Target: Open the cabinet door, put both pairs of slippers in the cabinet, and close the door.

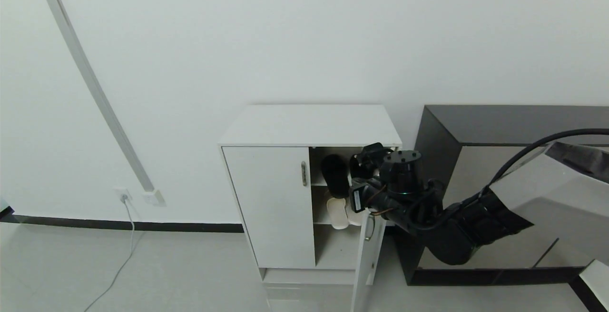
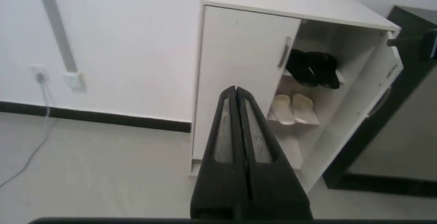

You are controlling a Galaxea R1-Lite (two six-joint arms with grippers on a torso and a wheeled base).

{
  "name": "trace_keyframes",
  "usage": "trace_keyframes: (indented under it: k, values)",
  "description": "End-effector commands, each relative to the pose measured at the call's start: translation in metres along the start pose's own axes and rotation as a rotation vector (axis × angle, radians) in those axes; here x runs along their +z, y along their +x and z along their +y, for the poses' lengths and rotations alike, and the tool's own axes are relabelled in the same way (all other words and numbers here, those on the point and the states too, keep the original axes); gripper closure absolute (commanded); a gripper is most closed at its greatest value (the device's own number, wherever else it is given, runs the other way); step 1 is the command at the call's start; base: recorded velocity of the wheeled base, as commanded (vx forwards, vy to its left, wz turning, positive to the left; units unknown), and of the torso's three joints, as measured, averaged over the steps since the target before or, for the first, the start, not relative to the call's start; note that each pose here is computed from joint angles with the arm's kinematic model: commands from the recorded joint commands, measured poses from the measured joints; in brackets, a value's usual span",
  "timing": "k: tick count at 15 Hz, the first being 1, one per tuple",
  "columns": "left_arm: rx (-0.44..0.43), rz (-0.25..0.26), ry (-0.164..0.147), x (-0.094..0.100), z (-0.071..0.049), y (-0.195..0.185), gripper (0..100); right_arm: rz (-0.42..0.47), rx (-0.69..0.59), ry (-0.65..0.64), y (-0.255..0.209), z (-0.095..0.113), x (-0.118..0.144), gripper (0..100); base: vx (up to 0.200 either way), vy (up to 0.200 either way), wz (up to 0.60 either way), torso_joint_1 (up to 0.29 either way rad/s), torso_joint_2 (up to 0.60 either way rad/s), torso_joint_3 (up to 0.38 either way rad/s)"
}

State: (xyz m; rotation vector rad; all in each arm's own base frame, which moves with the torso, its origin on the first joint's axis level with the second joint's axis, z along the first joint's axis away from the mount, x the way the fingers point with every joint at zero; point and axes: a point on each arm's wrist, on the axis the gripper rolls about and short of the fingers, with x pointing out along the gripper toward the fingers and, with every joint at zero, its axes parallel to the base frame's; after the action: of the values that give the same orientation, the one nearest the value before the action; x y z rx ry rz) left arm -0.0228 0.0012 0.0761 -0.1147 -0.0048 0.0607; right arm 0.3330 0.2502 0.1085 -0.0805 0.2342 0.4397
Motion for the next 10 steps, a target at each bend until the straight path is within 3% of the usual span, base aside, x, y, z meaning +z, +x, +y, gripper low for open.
trace_keyframes:
  k: [1, 9, 10]
  values:
    - [0.000, -0.002, 0.000, 0.000, 0.000, 0.000, 100, -0.004, -0.030, -0.009, -0.013, -0.011, 0.006, 100, 0.000, 0.000, 0.00, 0.000, 0.00, 0.000]
    - [-0.004, 0.000, 0.004, 0.000, 0.000, 0.000, 100, 0.098, -0.085, 0.000, -0.107, -0.049, -0.009, 100, 0.000, 0.000, 0.00, 0.000, 0.00, 0.000]
    - [-0.004, 0.000, 0.004, 0.000, 0.000, 0.000, 100, 0.121, -0.094, 0.001, -0.112, -0.053, -0.015, 100, 0.200, 0.000, 0.00, -0.007, 0.00, 0.002]
